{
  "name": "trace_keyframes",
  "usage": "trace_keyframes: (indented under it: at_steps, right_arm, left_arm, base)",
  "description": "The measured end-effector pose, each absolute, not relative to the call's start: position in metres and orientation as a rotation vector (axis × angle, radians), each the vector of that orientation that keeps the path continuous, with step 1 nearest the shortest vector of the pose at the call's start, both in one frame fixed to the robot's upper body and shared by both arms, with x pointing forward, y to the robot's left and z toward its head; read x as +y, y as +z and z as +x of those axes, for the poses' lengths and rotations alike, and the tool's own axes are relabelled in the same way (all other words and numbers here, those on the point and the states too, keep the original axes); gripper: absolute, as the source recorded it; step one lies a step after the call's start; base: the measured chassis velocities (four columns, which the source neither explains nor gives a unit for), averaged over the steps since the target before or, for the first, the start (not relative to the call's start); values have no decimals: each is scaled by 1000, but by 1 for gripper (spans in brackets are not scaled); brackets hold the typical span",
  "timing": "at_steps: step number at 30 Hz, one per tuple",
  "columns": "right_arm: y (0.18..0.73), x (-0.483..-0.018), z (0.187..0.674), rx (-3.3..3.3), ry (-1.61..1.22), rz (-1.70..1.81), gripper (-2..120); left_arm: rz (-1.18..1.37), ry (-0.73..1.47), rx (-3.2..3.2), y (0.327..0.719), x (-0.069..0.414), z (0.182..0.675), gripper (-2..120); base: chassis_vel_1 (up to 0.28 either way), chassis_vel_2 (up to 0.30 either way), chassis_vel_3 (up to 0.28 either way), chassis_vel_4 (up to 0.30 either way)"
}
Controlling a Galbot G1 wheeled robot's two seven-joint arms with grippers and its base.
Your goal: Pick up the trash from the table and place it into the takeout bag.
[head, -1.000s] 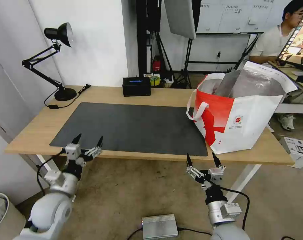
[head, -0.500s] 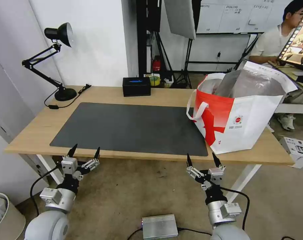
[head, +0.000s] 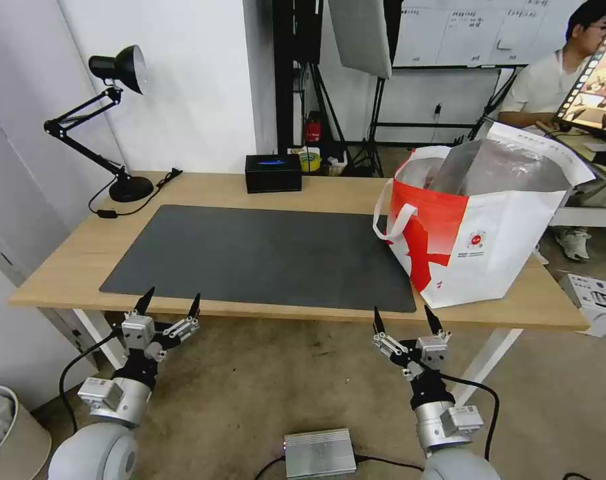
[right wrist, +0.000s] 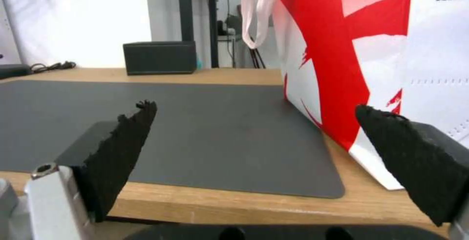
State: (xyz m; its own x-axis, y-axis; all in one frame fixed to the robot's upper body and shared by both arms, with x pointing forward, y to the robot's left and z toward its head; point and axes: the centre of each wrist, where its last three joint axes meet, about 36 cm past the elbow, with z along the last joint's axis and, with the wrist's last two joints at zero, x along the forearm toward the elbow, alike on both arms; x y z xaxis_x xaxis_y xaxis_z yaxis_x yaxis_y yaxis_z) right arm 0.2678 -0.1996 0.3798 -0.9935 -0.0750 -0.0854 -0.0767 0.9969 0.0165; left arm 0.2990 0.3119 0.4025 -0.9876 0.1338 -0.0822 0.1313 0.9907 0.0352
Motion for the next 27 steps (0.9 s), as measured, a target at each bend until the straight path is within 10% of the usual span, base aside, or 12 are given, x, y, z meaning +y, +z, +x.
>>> trace_keyframes:
  at_steps: [27]
  right_arm:
    - [380, -200, 268, 3054, 30, -116, 100]
  left_arm:
    - [220, 53, 3056, 403, 312, 299, 100]
  base:
    - [0, 0, 0, 0]
